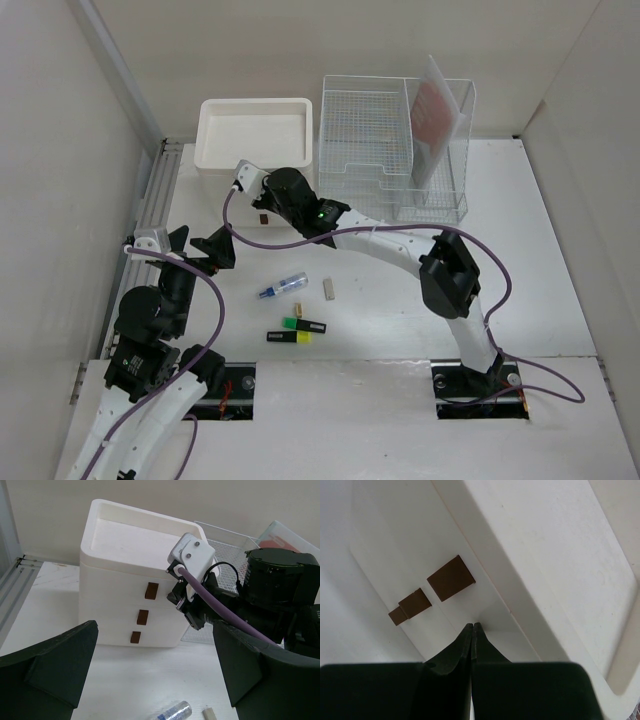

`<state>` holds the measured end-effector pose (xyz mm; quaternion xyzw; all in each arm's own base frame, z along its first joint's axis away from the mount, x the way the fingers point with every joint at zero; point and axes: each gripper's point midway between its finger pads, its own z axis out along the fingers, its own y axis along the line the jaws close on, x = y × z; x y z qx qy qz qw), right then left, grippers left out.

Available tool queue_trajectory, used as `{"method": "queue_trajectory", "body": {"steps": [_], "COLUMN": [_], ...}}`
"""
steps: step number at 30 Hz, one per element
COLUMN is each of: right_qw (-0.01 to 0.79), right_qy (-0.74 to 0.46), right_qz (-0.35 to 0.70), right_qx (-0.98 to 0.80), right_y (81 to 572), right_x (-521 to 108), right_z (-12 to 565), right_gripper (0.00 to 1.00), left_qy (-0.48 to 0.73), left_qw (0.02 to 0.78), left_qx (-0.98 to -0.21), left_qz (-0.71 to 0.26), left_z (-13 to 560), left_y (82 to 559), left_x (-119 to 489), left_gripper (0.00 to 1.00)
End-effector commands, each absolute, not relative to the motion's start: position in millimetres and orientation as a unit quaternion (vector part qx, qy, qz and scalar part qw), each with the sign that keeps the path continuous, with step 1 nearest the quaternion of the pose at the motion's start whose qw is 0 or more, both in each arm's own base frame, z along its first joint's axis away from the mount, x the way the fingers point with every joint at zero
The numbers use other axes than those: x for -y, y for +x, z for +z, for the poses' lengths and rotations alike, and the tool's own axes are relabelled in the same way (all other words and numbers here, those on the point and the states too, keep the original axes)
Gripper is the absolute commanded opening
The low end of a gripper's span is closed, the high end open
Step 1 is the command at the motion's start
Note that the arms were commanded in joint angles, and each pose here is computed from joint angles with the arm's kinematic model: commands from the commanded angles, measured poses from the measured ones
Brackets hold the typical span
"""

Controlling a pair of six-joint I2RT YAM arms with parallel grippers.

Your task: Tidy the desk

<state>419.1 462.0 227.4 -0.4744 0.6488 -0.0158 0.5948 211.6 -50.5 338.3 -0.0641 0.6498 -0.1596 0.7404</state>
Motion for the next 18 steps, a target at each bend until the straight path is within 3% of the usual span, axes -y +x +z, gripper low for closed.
{"method": "queue_trajectory", "body": {"steps": [1, 9, 14, 16, 17, 18], "right_qw": [0.649, 0.643, 0.599, 0.598, 0.605, 0.619], "right_qy": [-0.42, -0.438, -0.505, -0.508, -0.508, -0.499], "right_qz": [-0.021, 0.021, 0.172, 0.17, 0.153, 0.126], "right_qx": [-0.633, -0.628, -0.597, -0.596, -0.594, -0.593], "right_y": [434.3, 418.4, 332.7, 313.4, 314.1, 315.5], "right_x": [-449.5, -453.3, -458.2, -452.0, -442.5, -425.6], "right_z": [283.5, 282.3, 304.8, 306.0, 312.9, 328.7], "right_gripper": [0.01, 0.01, 0.0, 0.11, 0.25, 0.61], "left_qy": [-0.065, -0.065, -0.065, -0.065, -0.065, -0.065], "left_qw": [0.754, 0.754, 0.754, 0.754, 0.754, 0.754], "left_qx": [-0.632, -0.632, -0.632, -0.632, -0.632, -0.632], "left_qz": [-0.166, -0.166, -0.166, -0.166, -0.166, -0.166], "left_z": [348.6, 348.6, 348.6, 348.6, 348.6, 348.6], "left_y": [209.2, 209.2, 209.2, 209.2, 209.2, 209.2], "left_x": [49.8, 49.8, 49.8, 49.8, 49.8, 49.8], "left_gripper": [0.99, 0.99, 0.99, 0.99, 0.99, 0.97]}}
